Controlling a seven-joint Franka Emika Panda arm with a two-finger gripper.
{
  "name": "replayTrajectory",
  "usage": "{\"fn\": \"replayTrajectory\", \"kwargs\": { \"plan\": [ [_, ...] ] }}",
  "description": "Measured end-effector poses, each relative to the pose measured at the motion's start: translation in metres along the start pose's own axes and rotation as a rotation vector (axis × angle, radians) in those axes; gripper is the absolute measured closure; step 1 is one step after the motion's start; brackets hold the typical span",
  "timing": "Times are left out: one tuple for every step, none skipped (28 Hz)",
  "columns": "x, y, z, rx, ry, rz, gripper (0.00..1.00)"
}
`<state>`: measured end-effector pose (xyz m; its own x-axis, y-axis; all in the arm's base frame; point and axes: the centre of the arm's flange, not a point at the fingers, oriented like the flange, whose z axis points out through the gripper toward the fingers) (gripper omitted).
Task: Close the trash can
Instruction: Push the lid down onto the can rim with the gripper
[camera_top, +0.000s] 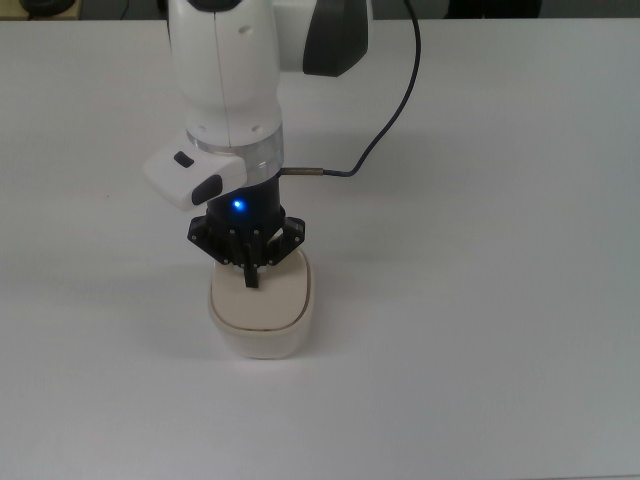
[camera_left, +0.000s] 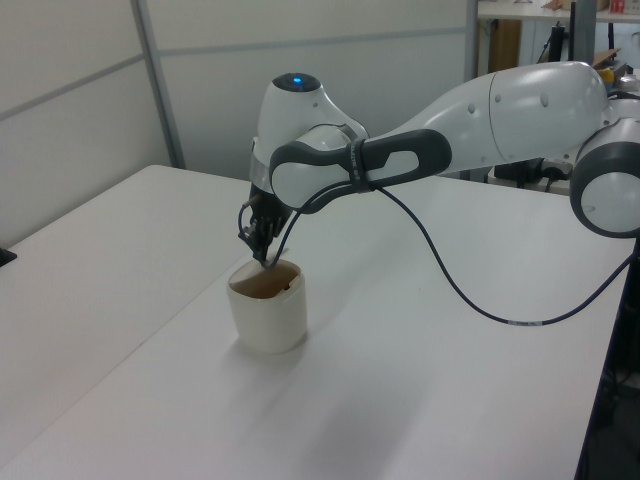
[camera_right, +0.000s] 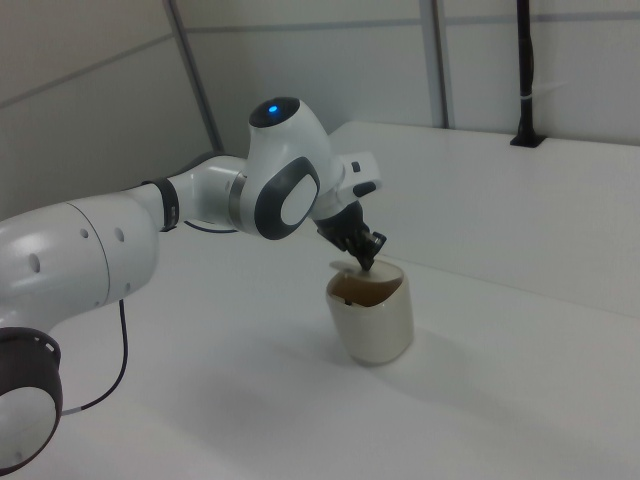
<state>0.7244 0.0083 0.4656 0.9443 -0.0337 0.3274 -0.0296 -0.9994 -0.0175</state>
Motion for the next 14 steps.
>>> {"fn": "replayTrajectory", "kwargs": {
  "plan": [
    [-0.002,0.0,0.002,-0.001,-0.017,-0.002,0.99],
    [-0.004,0.0,0.005,-0.001,-0.034,-0.007,0.99],
    [-0.007,0.0,0.007,-0.002,-0.051,-0.012,0.99],
    [-0.009,0.0,0.01,-0.002,-0.067,-0.016,0.99],
    [-0.013,0.0,0.014,-0.003,-0.087,-0.02,0.99],
    [-0.015,0.0,0.016,-0.003,-0.096,-0.022,0.99],
    [-0.016,-0.001,0.018,-0.003,-0.103,-0.024,0.99],
    [-0.017,-0.001,0.02,-0.003,-0.106,-0.025,0.99],
    [-0.017,-0.001,0.02,-0.002,-0.106,-0.027,0.99],
    [-0.018,-0.001,0.02,-0.002,-0.106,-0.029,0.99],
    [-0.018,-0.001,0.02,-0.002,-0.107,-0.031,0.99],
    [-0.018,-0.001,0.02,-0.002,-0.107,-0.032,0.99],
    [-0.018,-0.001,0.02,-0.002,-0.107,-0.032,0.99],
    [-0.018,-0.001,0.02,-0.002,-0.107,-0.033,0.99]
  ]
}}
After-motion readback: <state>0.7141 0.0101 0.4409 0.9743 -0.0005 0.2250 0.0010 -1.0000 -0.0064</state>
